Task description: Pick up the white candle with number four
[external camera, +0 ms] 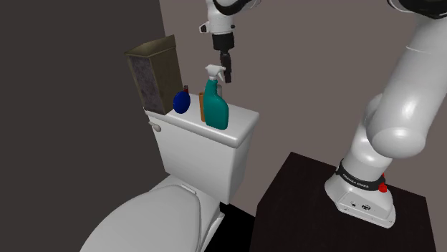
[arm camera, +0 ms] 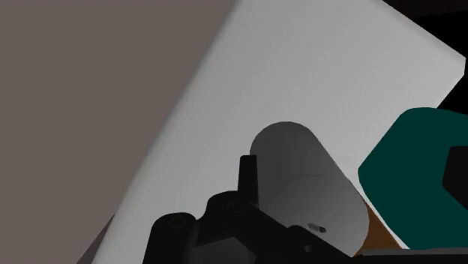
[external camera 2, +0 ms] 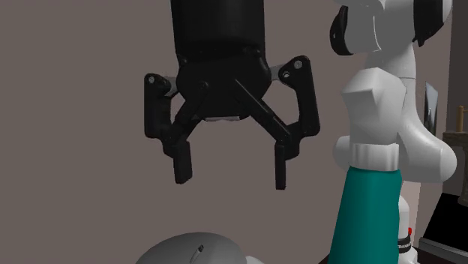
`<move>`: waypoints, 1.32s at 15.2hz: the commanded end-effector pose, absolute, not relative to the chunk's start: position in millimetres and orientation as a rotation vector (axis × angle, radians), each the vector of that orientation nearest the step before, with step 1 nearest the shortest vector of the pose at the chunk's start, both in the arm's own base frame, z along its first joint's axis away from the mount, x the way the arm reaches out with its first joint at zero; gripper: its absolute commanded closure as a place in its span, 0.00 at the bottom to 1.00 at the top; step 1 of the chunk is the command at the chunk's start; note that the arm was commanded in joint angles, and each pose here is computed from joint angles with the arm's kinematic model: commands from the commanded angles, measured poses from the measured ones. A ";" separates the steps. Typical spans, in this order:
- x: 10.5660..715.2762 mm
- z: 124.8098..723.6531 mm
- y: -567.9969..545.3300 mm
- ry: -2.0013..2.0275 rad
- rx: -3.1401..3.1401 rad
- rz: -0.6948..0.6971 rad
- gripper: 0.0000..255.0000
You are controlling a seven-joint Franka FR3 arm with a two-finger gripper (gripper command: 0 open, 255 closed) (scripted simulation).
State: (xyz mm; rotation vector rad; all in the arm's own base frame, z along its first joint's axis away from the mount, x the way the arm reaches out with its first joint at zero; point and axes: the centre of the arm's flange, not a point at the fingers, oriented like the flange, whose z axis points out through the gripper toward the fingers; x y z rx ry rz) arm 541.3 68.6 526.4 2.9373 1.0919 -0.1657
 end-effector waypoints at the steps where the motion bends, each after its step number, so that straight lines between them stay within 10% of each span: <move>1: 564.6 520.1 82.2 1.202 2.899 -0.198 0.00; 15: 614.3 459.8 122.4 1.438 2.798 -0.270 0.00; 16: 614.1 459.2 122.4 1.438 2.798 -0.270 1.00; 20: 613.3 458.5 122.7 1.438 2.799 -0.270 1.00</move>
